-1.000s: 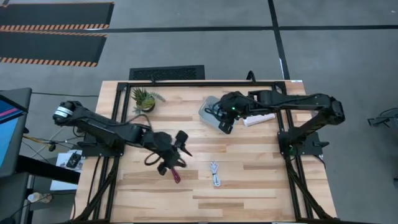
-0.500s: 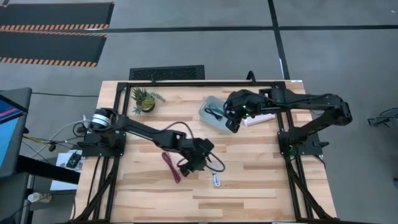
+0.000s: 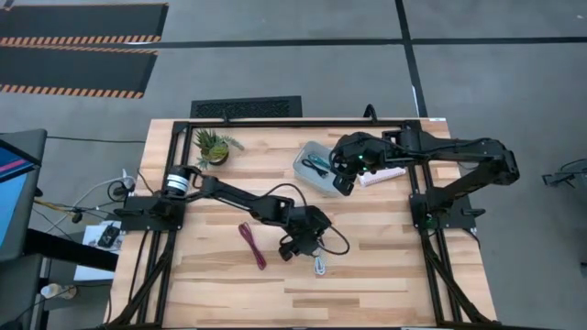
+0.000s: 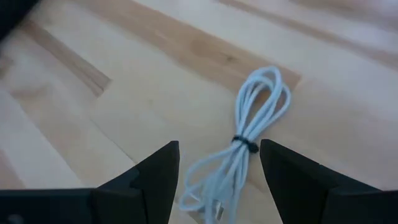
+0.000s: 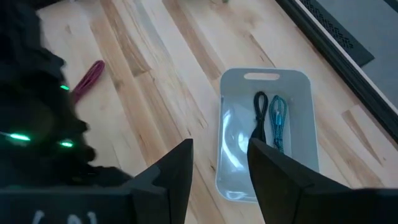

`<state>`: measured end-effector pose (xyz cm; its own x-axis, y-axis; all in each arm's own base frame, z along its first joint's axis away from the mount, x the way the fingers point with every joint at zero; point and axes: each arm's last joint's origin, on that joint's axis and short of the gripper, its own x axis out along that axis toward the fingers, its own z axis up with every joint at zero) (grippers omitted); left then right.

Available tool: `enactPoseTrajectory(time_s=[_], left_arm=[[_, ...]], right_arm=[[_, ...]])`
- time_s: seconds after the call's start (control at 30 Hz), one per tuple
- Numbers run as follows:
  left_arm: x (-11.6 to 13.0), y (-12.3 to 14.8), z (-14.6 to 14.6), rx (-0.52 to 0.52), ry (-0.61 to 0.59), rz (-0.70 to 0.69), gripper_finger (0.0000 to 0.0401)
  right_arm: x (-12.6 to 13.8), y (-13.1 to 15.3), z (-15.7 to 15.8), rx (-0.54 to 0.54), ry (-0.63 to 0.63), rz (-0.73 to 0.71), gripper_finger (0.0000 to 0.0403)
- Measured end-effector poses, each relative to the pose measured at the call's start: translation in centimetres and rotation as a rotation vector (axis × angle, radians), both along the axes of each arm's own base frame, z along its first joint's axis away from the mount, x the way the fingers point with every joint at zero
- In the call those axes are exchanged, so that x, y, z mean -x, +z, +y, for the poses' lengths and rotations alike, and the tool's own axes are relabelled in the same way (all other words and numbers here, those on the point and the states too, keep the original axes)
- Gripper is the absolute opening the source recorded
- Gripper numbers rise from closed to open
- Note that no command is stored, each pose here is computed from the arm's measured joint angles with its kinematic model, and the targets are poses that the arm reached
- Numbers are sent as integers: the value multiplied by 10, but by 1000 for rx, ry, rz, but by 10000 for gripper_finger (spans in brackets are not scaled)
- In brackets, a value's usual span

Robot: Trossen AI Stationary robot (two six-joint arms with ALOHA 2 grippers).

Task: Pick and place USB-C Cables
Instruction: Put the white USB cable into the grey bin

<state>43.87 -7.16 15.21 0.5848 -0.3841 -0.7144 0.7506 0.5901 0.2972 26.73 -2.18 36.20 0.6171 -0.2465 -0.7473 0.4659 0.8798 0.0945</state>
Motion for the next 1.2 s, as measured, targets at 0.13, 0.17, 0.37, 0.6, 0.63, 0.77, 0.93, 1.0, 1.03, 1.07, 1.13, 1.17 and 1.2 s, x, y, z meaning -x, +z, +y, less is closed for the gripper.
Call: enactPoseTrajectory(time_s=[0.13,0.17,0.37,0.6,0.63,0.77,0.93,1.0,1.03,1.07,1.13,1.17,1.2], left_arm=[[-9,-15,9,17,5,33,213],[-11,-20,10,11,9,42,213],[-9,-36,15,9,20,128,206],[-5,-39,15,26,61,197,129],[-4,-40,15,29,63,202,113],[-3,-41,15,41,77,220,50],[-3,-41,16,63,139,245,10],[-3,-40,16,56,181,254,14],[-2,-40,16,53,199,259,18],[-2,-38,16,56,214,260,21],[0,-34,17,53,244,275,21],[0,-32,18,56,257,279,19],[2,-29,18,53,271,281,15]], right_arm=[[1,-1,1,-5,-1,11,175],[1,-1,2,-5,1,10,174],[1,-1,1,-5,0,10,171],[1,-1,1,14,-9,12,172],[1,-1,1,15,-9,13,172],[1,-1,1,16,-10,12,169],[1,-1,1,17,-8,13,166],[1,-1,1,17,-8,13,166],[1,-1,1,18,-8,13,166],[1,-1,1,19,-9,13,166],[1,-1,0,27,-11,15,167],[1,-1,0,30,-13,15,166],[1,-1,0,36,-10,18,166]])
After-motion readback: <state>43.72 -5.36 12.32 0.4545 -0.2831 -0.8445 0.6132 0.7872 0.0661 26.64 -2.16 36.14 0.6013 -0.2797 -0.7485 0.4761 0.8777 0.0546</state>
